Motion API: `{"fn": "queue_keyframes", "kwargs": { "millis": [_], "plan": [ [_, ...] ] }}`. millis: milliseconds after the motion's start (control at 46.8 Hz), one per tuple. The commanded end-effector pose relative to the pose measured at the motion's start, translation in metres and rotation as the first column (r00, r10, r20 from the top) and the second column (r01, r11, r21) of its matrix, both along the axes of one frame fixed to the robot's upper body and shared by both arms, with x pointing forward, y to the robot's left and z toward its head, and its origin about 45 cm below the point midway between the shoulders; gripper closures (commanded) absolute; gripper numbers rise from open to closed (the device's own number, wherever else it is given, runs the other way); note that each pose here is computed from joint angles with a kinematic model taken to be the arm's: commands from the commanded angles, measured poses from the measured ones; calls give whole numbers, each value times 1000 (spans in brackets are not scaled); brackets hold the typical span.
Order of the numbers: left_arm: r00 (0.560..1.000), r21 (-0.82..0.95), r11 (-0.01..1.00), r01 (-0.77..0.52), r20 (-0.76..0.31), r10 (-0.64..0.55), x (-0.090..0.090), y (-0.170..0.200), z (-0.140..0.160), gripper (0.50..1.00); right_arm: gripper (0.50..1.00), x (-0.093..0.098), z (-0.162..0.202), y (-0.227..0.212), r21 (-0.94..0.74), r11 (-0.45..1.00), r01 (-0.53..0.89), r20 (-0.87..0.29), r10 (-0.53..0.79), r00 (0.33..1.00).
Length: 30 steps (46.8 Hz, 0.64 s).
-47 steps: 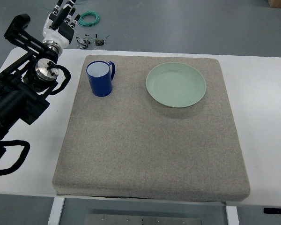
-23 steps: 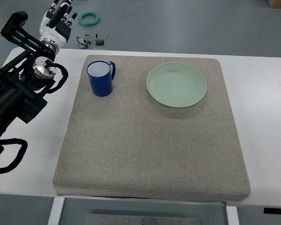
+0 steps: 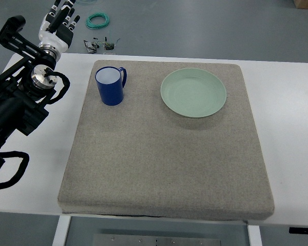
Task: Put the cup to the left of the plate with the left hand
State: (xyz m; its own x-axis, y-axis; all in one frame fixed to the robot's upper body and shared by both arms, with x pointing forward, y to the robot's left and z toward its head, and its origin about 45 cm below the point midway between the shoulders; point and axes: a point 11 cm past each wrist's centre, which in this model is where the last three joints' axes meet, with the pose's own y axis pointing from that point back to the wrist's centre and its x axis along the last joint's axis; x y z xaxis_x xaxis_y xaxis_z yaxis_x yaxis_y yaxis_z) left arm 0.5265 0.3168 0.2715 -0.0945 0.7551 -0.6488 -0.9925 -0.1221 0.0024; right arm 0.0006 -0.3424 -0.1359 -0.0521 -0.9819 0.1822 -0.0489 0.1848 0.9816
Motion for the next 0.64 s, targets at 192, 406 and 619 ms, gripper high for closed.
{"fn": "queue_keyframes", "kwargs": {
  "millis": [192, 406, 619],
  "plan": [
    [999, 6, 1000, -6, 36, 6, 2, 13, 13, 506, 566, 8, -1, 14, 36, 999, -21, 12, 20, 1000],
    [999, 14, 1000, -27, 20, 27, 0, 20, 8, 506, 566, 7, -1, 15, 45, 999, -13, 10, 12, 1000],
    [999, 15, 1000, -25, 20, 25, 0, 20, 8, 506, 566, 6, -1, 14, 39, 999, -16, 5, 16, 1000]
  ]
}}
